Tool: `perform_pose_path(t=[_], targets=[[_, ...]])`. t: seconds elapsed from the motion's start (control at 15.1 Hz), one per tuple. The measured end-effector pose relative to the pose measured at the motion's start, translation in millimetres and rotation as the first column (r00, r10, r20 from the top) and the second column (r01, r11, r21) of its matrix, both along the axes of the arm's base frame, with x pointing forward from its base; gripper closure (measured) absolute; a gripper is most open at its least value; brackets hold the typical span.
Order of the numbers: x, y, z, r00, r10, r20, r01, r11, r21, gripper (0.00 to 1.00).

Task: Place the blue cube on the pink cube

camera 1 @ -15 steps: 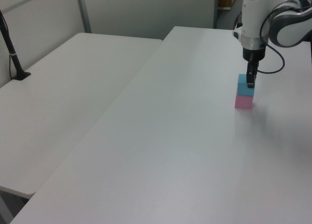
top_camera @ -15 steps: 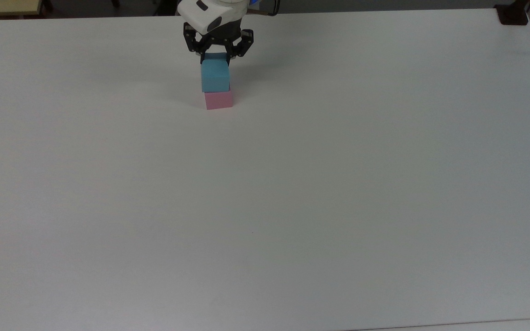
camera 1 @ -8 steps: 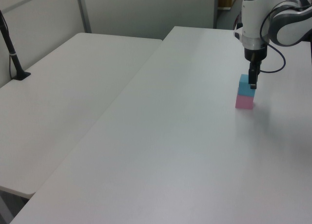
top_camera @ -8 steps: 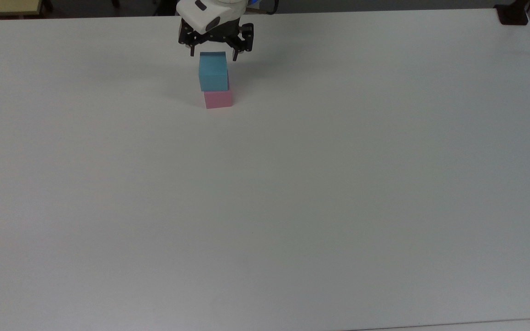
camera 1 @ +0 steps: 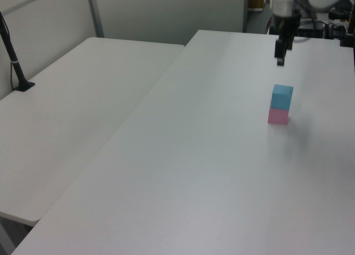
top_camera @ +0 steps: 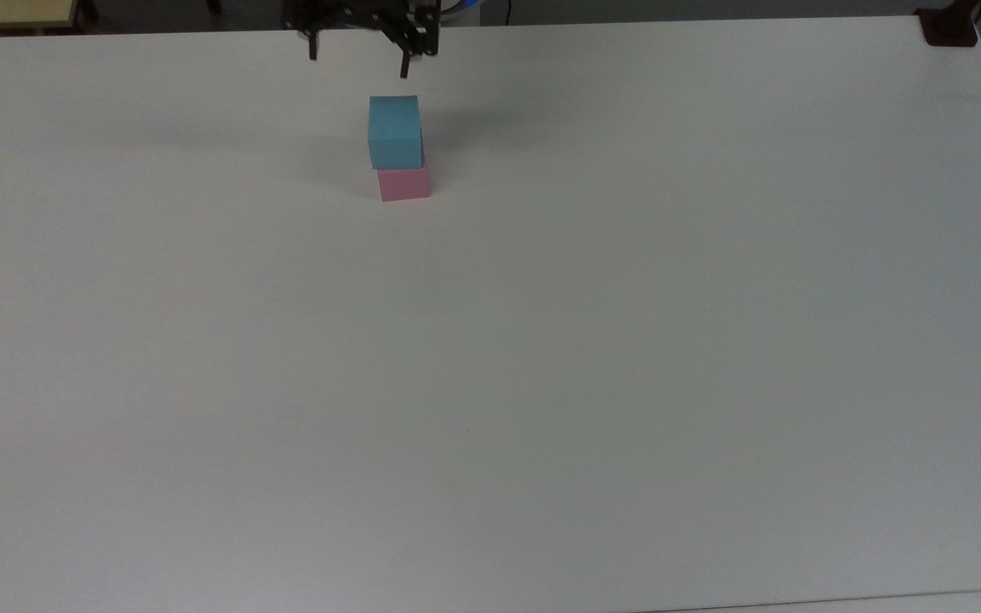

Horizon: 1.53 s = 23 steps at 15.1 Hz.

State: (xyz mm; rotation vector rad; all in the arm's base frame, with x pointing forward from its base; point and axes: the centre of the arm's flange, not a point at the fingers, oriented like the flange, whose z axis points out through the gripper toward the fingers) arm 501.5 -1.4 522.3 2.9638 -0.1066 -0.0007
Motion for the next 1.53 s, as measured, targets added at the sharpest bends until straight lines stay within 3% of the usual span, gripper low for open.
perform_pose_path(t=[0.2, 0.4, 0.53, 0.8, 1.13, 1.53], targets=[[7, -21, 69, 0.994, -0.08, 0.08, 0.072, 0.993, 0.095, 0.0], [7, -48, 118, 0.981, -0.159, 0.114, 0.134, 0.97, 0.204, 0.0], [12, -61, 137, 0.973, -0.18, 0.145, 0.142, 0.96, 0.239, 0.0], [35, -56, 138, 0.965, -0.165, 0.202, 0.114, 0.963, 0.244, 0.0], [57, -51, 124, 0.969, -0.151, 0.198, 0.105, 0.969, 0.226, 0.0], [56, -53, 122, 0.977, -0.127, 0.169, 0.089, 0.972, 0.219, 0.0]])
